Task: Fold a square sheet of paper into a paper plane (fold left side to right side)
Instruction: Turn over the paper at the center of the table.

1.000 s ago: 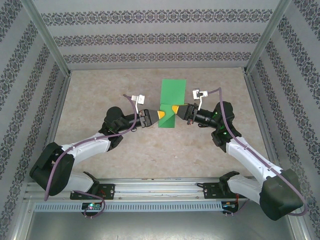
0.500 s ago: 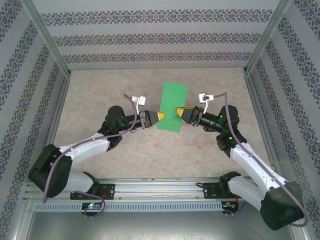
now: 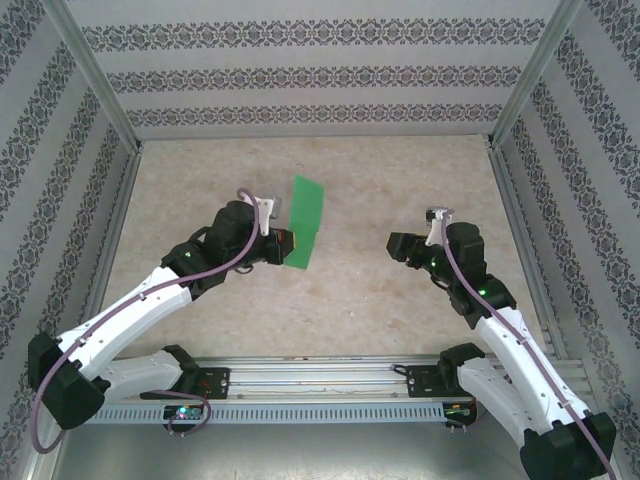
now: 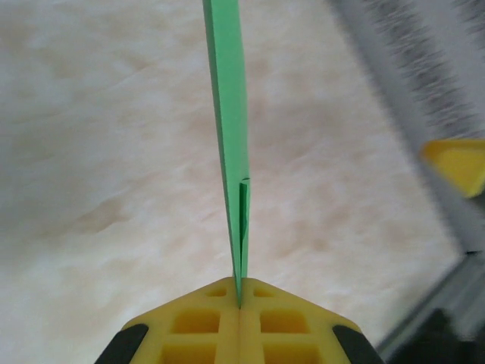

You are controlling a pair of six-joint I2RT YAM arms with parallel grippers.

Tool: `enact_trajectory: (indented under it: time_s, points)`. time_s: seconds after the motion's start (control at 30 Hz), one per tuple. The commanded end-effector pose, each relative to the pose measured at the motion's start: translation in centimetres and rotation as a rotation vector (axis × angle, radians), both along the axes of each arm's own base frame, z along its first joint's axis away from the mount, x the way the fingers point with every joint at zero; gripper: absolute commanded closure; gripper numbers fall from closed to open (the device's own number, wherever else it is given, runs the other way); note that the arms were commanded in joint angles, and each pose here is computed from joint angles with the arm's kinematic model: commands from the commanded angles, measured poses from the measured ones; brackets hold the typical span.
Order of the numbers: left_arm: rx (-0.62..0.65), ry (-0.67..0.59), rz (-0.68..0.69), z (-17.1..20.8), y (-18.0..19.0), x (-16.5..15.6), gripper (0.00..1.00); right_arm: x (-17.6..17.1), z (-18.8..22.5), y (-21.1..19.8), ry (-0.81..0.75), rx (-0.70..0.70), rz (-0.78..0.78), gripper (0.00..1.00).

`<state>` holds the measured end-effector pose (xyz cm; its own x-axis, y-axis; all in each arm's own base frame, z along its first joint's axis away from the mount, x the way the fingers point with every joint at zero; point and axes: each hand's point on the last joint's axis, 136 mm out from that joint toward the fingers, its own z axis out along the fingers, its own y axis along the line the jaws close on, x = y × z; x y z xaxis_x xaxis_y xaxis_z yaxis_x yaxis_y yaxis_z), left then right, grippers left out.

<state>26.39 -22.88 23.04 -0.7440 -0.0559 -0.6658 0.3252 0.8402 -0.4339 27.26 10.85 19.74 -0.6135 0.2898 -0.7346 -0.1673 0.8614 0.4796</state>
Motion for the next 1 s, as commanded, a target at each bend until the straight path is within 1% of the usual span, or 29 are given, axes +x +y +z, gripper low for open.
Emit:
enact_trajectory:
  time_s: [0.0, 0.1, 0.2, 0.3, 0.43, 0.5, 0.6, 0.67, 0.83, 0.9, 0.97]
  points:
    - [0.463, 0.063, 0.122, -3.9, 6.5, -2.4, 1.00, 0.0, -2.5, -4.0, 0.084, -0.138, -0.186, 0.31]
    - [0.642, 0.075, 0.194, -4.2, 8.1, -3.4, 1.00, 0.2, -3.8, -5.8, 0.128, -0.177, -0.286, 0.22]
    - [0.764, 0.071, 0.268, -4.3, 8.9, -4.1, 1.00, 0.6, -4.6, -6.4, 0.148, -0.188, -0.331, 0.11]
    - [0.870, 0.072, 0.319, -4.7, 9.1, -4.7, 1.00, 1.0, -5.3, -6.8, 0.156, -0.189, -0.362, 0.02]
    - [1.032, 0.094, 0.340, -6.1, 8.0, -4.7, 1.00, 1.2, -5.9, -7.2, 0.160, -0.192, -0.389, 0.02]
    - [1.073, 0.108, 0.343, -7.2, 6.8, -4.5, 1.00, 1.2, -6.2, -7.5, 0.161, -0.193, -0.400, 0.02]
    - [1.046, 0.146, 0.331, -9.5, 4.6, -4.1, 1.00, 1.1, -6.5, -7.7, 0.160, -0.191, -0.404, 0.02]
    - [0.979, 0.178, 0.313, -11.3, 2.7, -3.9, 1.00, 1.1, -6.7, -7.9, 0.161, -0.190, -0.401, 0.02]
    - [0.745, 0.306, 0.244, -15.5, -2.3, -4.0, 1.00, 1.0, -7.1, -8.0, 0.170, -0.169, -0.381, 0.02]
    - [0.689, 0.338, 0.231, -16.4, -3.4, -3.8, 1.00, 1.0, -7.4, -8.0, 0.177, -0.157, -0.376, 0.02]
    - [0.665, 0.355, 0.223, -16.8, -4.0, -3.6, 0.98, 1.0, -7.6, -8.0, 0.181, -0.147, -0.370, 0.02]
